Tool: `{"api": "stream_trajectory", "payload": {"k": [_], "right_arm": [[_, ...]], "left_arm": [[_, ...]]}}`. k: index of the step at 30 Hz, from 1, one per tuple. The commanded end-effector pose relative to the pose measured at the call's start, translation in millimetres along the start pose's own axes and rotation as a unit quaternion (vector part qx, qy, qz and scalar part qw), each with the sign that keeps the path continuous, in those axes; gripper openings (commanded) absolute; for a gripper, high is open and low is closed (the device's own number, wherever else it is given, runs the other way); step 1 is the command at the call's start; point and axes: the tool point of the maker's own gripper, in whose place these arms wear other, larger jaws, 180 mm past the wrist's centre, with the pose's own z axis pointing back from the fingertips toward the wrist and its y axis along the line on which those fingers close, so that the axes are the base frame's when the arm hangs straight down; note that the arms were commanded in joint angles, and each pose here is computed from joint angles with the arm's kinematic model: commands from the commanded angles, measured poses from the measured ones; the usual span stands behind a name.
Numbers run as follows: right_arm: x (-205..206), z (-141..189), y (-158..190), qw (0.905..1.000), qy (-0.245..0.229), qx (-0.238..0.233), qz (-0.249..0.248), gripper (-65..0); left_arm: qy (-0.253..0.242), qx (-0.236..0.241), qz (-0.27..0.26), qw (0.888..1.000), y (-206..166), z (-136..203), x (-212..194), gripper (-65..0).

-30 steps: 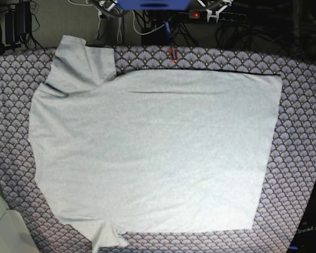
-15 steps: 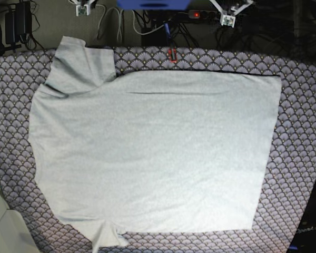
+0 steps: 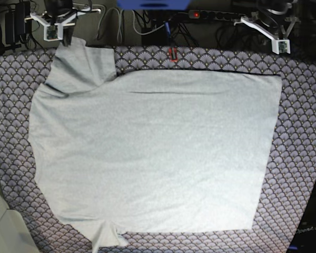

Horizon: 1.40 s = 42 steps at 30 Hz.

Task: Fold the T-shirt properly
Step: 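Move both grippers down to the shirt edge nearest the arms, then close both grippers on the grey shirt's edge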

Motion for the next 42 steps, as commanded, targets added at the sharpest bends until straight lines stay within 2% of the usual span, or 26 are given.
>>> {"api": "stream_trajectory", "payload": {"k": [1, 2, 7, 10, 13, 15, 18, 22, 25, 30, 38, 42], "right_arm": [[7, -1, -2, 0.9999, -0.013, -0.003, 0.0, -62.0], [11, -4, -6, 0.9998, -0.02, -0.009, -0.001, -59.7], [36, -18, -8, 0.9983, -0.057, -0.012, -0.002, -40.3], [52, -26, -9, 0.9967, -0.08, -0.015, -0.005, -32.1], [71, -36, -11, 0.9939, -0.106, -0.011, -0.029, -30.4], [78, -41, -19, 0.9922, -0.115, -0.012, -0.048, -30.4], [83, -56, -33, 0.9919, -0.095, -0.017, -0.081, -30.5], [70, -74, -61, 0.99, -0.05, -0.042, -0.125, -30.5], [61, -78, -71, 0.989, -0.038, -0.055, -0.132, -30.5], [47, -79, -69, 0.9892, -0.017, -0.055, -0.135, -30.5], [12, -80, -62, 0.9868, 0.026, -0.055, -0.15, -30.6], [9, -80, -53, 0.9877, 0.031, -0.041, -0.148, -30.6]], "left_arm": [[-0.01, 0.009, 0.01, 1.0, 9, 3, 9, -62.2], [-0.018, 0.009, 0.02, 1.0, 13, 0, 19, -59.4], [-0.041, -0.019, 0.066, 0.997, 23, -10, 64, -35.9], [-0.061, -0.034, 0.088, 0.994, 25, -13, 89, -29.3], [-0.088, -0.04, 0.101, 0.99, 26, -16, 119, -28.8], [-0.089, -0.045, 0.106, 0.989, 25, -22, 128, -28.7], [-0.086, -0.047, 0.121, 0.988, 27, -35, 136, -28.7], [-0.072, -0.045, 0.14, 0.987, 33, -50, 132, -28.7], [-0.06, -0.041, 0.15, 0.986, 37, -58, 125, -28.7], [-0.045, -0.036, 0.158, 0.986, 41, -65, 114, -28.7], [-0.048, -0.038, 0.16, 0.985, 41, -66, 118, -28.7], [-0.048, -0.037, 0.16, 0.985, 41, -66, 118, -28.7]]}}
